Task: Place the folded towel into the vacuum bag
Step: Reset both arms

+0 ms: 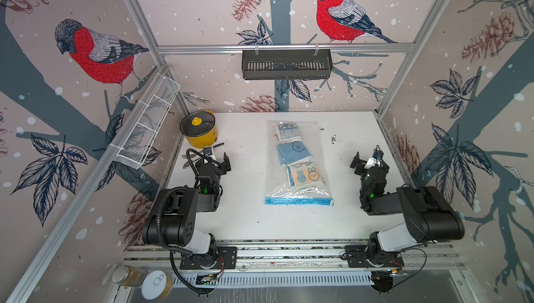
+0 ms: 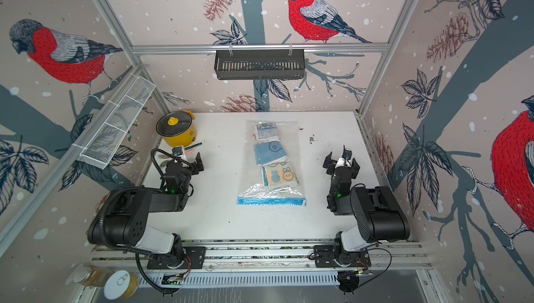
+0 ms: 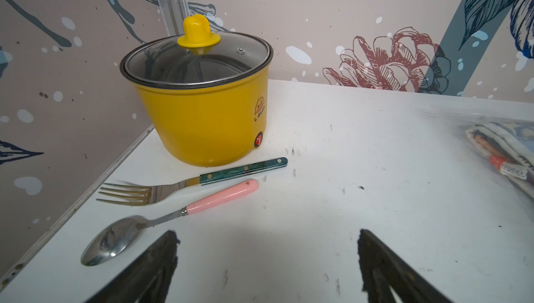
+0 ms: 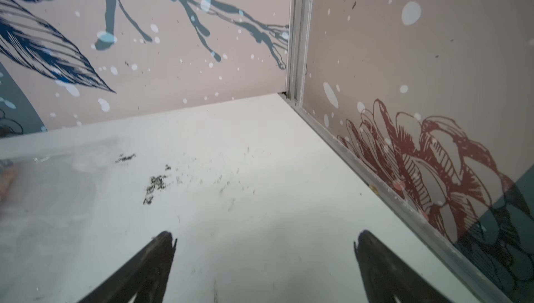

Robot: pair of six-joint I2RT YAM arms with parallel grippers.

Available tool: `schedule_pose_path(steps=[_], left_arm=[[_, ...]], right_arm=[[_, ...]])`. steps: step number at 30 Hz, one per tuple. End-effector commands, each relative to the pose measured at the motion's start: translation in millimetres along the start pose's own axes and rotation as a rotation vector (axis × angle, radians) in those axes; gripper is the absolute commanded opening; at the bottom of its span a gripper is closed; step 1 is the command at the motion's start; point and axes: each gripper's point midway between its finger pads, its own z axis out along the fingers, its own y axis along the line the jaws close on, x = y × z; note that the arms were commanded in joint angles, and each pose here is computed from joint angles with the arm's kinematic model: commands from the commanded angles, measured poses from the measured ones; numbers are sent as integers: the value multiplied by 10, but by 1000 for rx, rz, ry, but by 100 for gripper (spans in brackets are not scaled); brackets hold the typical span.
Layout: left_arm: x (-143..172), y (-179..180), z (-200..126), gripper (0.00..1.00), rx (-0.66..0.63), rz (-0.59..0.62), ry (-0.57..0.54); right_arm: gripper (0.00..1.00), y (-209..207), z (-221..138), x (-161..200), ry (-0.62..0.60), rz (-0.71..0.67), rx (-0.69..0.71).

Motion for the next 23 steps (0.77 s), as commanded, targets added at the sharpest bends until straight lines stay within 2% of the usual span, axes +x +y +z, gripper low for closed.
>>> schedule_pose_path(steps=[1,23], left_arm=[[-79,-69,0,97,42,5,-23],[-68,-78,11,98,44,5,-15]], right_arm=[[99,83,24,23,25,3,-48],[99,83,16,11,17,2,-48]])
